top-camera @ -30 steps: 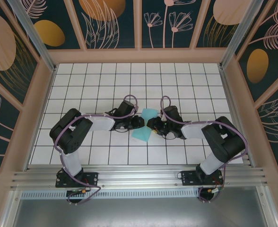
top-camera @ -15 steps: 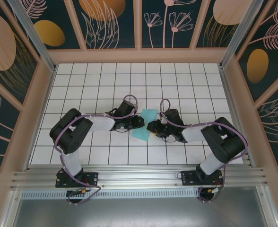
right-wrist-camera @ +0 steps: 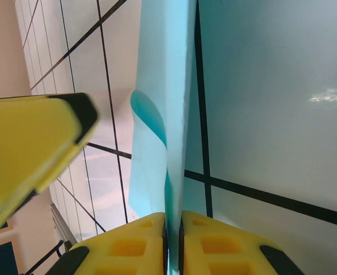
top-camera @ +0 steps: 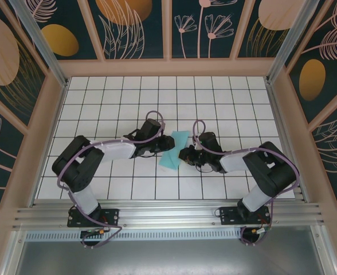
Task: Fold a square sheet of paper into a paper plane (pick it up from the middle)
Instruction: Turn over the paper at the center of the table.
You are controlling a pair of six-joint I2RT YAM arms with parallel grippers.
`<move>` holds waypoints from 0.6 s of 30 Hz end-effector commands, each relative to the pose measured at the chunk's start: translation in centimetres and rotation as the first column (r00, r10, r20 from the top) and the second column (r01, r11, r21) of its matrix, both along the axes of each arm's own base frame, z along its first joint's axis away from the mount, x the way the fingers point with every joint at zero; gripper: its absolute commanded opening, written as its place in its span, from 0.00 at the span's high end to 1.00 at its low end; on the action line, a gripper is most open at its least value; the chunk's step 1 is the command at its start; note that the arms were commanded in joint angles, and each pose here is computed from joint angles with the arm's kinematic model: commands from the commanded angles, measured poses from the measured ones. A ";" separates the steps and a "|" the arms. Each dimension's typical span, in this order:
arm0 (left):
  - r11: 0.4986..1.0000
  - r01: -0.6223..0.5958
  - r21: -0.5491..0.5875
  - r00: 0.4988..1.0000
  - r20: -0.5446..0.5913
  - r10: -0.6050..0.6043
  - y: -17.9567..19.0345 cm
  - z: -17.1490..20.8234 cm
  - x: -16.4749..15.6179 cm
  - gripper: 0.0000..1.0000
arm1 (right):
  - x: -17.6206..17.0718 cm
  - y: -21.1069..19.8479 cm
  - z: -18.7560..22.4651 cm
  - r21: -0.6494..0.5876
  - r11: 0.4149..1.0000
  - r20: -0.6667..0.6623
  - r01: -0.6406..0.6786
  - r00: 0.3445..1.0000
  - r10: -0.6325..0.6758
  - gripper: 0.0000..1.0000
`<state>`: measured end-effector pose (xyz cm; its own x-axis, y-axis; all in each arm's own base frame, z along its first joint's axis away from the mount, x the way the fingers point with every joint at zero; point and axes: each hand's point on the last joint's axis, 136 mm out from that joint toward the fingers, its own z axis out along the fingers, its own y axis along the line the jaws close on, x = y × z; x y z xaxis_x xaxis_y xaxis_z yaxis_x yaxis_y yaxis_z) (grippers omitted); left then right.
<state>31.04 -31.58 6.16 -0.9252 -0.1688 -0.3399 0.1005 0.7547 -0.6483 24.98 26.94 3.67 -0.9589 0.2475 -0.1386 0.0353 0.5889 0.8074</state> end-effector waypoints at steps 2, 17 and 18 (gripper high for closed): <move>0.996 -0.086 0.012 0.994 0.062 0.085 1.9 2.6 0.3 0.63 | 0.9 0.6 2.3 -0.005 1.000 0.072 -0.019 0.997 0.019 0.89; 0.915 -0.403 0.002 0.879 0.278 0.387 11.1 8.9 -0.1 0.53 | 1.7 -5.7 7.7 -0.584 0.806 0.166 0.098 0.986 0.000 0.99; 0.906 -0.424 -0.005 0.867 0.288 0.407 11.7 9.2 -0.2 0.53 | 1.7 -6.7 8.0 -0.636 0.764 0.159 0.110 0.987 -0.009 0.99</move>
